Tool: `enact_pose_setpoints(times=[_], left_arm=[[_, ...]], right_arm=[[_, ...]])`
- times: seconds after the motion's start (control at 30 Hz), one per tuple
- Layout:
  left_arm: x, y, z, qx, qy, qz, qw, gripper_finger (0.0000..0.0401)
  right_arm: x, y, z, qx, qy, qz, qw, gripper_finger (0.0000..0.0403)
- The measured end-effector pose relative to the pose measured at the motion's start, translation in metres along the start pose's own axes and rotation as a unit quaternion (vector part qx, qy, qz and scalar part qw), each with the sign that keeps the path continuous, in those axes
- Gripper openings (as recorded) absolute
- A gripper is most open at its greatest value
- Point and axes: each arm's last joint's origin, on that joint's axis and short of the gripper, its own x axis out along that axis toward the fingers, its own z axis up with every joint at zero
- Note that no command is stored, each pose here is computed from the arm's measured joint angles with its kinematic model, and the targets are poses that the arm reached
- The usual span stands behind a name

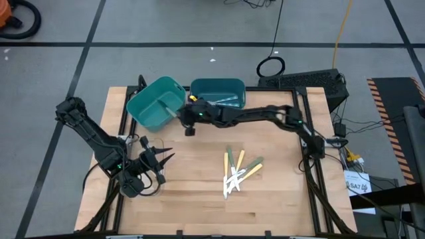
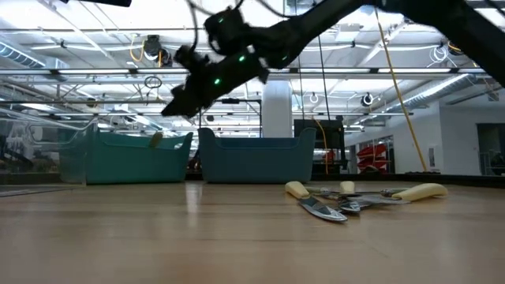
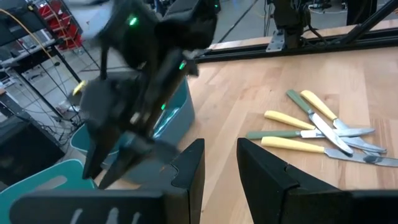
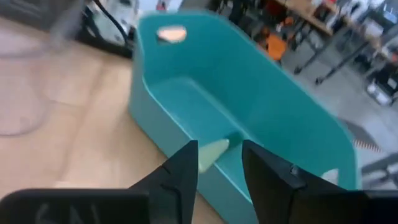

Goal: Sort silverware by color (type)
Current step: Put the bottom green table knife into the green bin

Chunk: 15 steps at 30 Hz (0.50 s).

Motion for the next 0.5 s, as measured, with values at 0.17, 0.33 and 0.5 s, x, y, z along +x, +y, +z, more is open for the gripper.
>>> enact_pose_setpoints(times=[0.17,0.33,0.5], left_arm=[[0.0,0.0,0.0,-0.002,0.0,0.001,1.0,0.0101],[0.0,0.001,-0.001,-0.006,0.002,0.004,1.0,0.0101],[0.002,-0.003,-0.004,-0.01,0.008,0.005,1.0,0.0101]], right_arm=[[0.031,0.0,-0.008,-0.01,0.073,-0.034,0.997,0.0132],[0.045,0.005,-0.014,-0.023,0.091,-0.023,0.995,0.0149],[0.046,0.01,-0.018,-0.025,0.092,-0.012,0.995,0.0157]])
